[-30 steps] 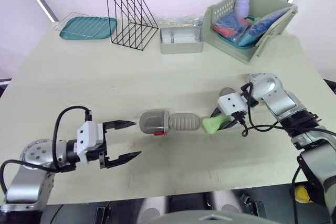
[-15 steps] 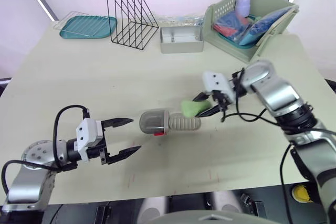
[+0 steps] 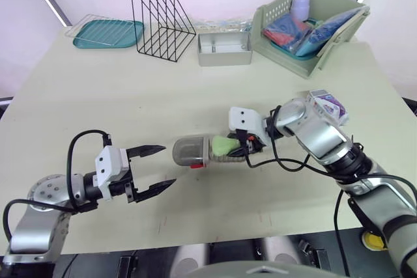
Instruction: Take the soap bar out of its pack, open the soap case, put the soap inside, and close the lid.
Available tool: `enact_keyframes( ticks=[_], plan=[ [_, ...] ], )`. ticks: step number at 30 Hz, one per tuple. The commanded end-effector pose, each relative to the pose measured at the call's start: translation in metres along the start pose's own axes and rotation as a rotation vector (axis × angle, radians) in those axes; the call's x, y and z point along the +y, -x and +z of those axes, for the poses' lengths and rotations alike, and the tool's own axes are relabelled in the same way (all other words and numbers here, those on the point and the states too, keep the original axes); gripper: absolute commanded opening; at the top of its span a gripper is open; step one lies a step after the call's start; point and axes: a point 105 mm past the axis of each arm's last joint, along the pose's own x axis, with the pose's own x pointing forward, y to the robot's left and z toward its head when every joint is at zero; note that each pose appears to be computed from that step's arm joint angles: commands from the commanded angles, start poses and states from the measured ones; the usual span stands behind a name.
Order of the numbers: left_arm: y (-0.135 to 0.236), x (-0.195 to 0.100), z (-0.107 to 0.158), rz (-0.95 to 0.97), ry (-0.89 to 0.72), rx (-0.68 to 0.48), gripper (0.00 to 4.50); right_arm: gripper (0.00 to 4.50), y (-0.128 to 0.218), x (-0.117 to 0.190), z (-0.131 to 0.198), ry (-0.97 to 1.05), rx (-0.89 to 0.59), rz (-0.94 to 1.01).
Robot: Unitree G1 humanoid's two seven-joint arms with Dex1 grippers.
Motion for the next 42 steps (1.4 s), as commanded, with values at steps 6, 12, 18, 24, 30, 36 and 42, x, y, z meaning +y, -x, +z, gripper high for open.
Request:
enact_keyframes(
  ticks=[6,12,18,24,30,36,42],
  plan=[
    [-0.001,0.001,0.008,0.007,-0.026,-0.020,4.50,4.02,0.008,-0.003,0.006,0.030,-0.005,-0.016],
    [-0.004,0.001,0.009,-0.003,-0.038,-0.017,4.50,4.43,0.028,-0.004,0.017,0.042,-0.125,-0.043],
    [-0.010,0.016,0.013,-0.029,-0.130,0.016,4.50,4.43,0.070,0.013,-0.017,-0.015,-0.415,-0.111],
    [-0.023,0.027,0.014,-0.137,-0.149,0.078,4.50,4.43,0.078,0.036,-0.059,-0.032,-0.650,-0.213],
    [-0.038,0.038,0.013,-0.254,-0.202,0.183,4.50,4.43,0.068,0.055,-0.083,0.005,-0.674,-0.258],
    [-0.044,0.047,0.017,-0.330,-0.203,0.232,4.50,4.43,0.058,0.068,-0.096,0.028,-0.652,-0.270],
    [-0.051,0.052,0.017,-0.374,-0.257,0.281,4.50,4.43,0.057,0.066,-0.102,0.025,-0.643,-0.307]
  ],
)
